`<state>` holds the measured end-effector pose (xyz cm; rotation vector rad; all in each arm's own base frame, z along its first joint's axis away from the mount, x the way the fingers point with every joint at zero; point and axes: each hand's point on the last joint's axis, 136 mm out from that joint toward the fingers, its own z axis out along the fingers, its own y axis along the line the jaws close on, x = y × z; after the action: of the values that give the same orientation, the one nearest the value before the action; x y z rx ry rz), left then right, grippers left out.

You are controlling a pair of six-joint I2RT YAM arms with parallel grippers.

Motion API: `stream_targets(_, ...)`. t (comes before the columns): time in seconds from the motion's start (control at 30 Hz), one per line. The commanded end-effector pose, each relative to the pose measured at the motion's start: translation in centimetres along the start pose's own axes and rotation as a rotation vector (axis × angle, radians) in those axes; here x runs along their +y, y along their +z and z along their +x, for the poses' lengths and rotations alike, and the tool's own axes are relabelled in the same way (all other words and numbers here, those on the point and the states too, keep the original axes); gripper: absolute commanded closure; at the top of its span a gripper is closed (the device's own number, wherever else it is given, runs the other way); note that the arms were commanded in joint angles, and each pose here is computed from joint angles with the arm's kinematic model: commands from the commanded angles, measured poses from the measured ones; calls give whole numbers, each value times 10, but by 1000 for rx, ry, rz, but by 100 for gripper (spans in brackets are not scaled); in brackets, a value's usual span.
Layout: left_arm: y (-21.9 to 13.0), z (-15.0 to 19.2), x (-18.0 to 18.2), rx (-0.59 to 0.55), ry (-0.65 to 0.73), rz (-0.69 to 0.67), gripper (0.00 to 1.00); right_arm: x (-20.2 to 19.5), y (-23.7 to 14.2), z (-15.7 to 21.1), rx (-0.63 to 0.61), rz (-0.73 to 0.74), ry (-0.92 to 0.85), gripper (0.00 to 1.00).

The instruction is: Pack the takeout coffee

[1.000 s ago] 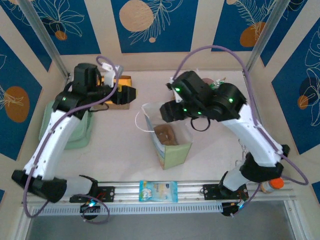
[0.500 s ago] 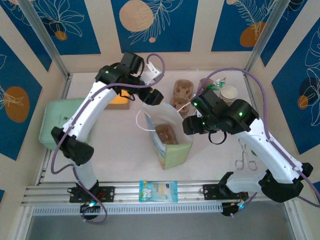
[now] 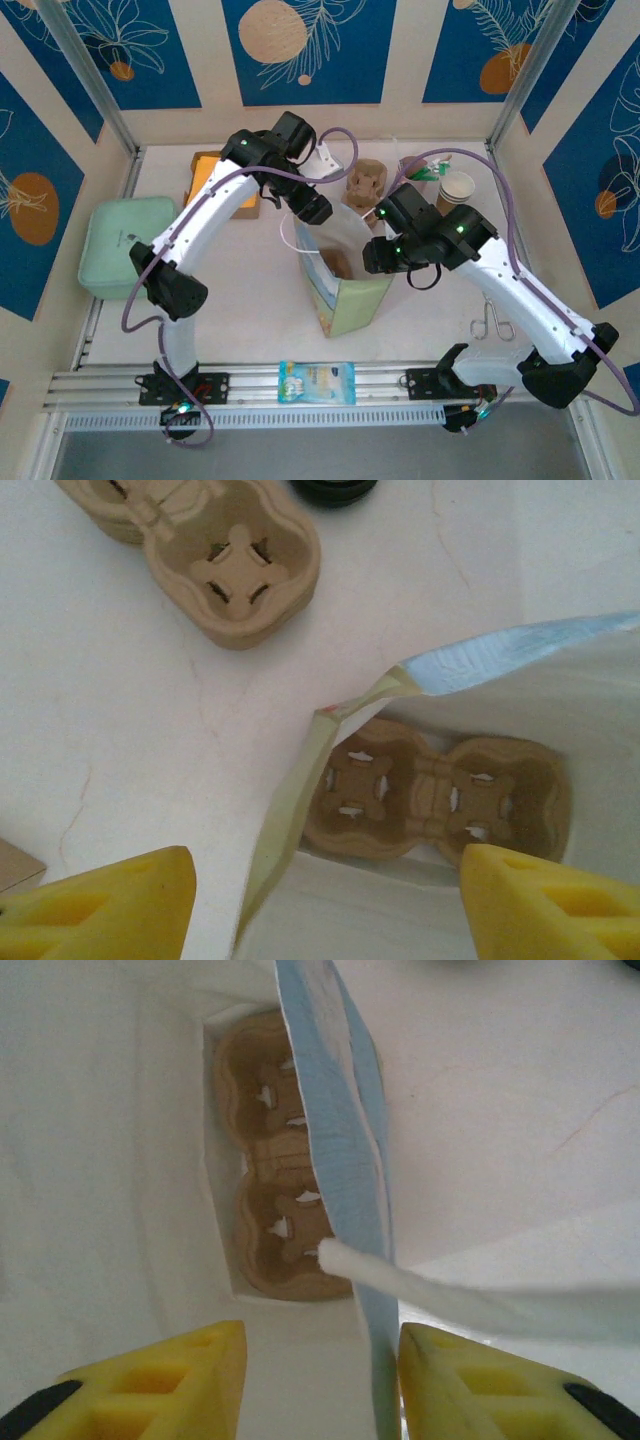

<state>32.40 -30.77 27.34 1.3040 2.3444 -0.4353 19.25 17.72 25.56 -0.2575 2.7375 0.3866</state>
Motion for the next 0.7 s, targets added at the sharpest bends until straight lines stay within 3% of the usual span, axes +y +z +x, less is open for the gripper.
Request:
stream_targets(0.0,6,-7,11,-2,-7,-54,36,6,5,-1,11,-32,-1,63)
stream_targets(0.23,14,-22,19,-57,-76,-73,52,18,14,0,27,-44,-43,86)
stream_targets(0.4,23,-19,27,-29,-130,-98,72,27,19,1,27,-42,-104,91)
stream_targets(0.67,24,-22,30,-35,-217,-101,81,40,35,10,64,-46,-165,93)
